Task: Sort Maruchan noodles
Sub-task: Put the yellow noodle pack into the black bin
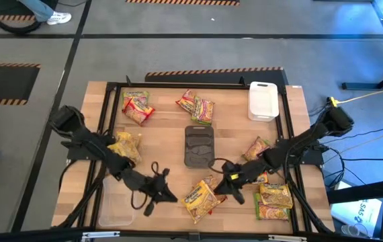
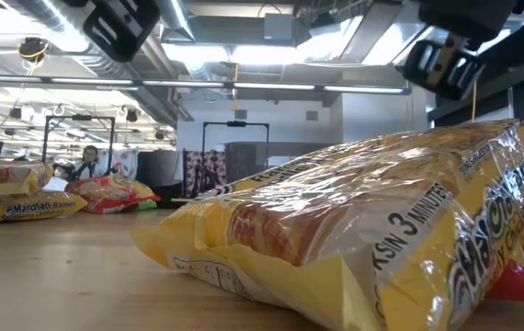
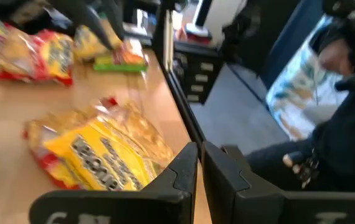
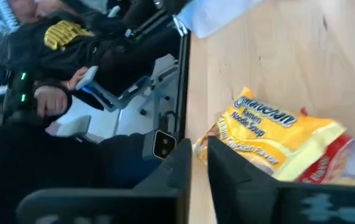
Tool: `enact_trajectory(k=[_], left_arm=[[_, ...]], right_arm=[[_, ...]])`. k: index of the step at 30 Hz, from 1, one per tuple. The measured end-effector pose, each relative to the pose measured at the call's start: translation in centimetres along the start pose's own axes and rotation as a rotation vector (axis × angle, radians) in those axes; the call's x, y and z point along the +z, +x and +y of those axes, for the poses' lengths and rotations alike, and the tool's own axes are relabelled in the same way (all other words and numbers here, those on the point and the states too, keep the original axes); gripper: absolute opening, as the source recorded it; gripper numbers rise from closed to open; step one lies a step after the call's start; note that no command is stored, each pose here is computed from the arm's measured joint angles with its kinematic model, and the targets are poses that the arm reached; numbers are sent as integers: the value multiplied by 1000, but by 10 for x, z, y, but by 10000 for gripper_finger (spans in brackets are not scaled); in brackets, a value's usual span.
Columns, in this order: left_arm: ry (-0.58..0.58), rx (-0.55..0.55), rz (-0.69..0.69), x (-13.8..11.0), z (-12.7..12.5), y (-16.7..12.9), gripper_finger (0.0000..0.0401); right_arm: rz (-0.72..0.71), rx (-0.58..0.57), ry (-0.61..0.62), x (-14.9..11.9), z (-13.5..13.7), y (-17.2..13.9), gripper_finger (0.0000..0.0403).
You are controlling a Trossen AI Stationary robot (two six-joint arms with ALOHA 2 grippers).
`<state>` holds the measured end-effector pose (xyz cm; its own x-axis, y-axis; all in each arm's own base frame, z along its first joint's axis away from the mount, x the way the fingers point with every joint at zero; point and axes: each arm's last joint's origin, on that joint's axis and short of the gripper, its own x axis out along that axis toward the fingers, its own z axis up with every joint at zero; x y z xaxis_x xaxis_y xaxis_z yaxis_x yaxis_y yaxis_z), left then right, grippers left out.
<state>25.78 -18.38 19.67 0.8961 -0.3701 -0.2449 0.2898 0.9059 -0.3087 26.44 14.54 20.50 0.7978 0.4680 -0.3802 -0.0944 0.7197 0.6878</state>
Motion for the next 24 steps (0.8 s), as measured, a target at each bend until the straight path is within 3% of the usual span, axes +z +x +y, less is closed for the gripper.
enact_trajectory(k=[7,12,17,24], left_arm=[[37,-13,128,-16,-21,33,18],[56,-9,182,-35,-27,54,18],[39,16,230,-54,-25,71,18],[-11,54,289,-78,-15,90,18]], right_arm=[[40,-44,116,-2,-4,26,180],[110,-141,172,-5,-8,34,256],[130,-213,227,-7,-11,42,281],[143,-231,296,-10,-15,52,271]])
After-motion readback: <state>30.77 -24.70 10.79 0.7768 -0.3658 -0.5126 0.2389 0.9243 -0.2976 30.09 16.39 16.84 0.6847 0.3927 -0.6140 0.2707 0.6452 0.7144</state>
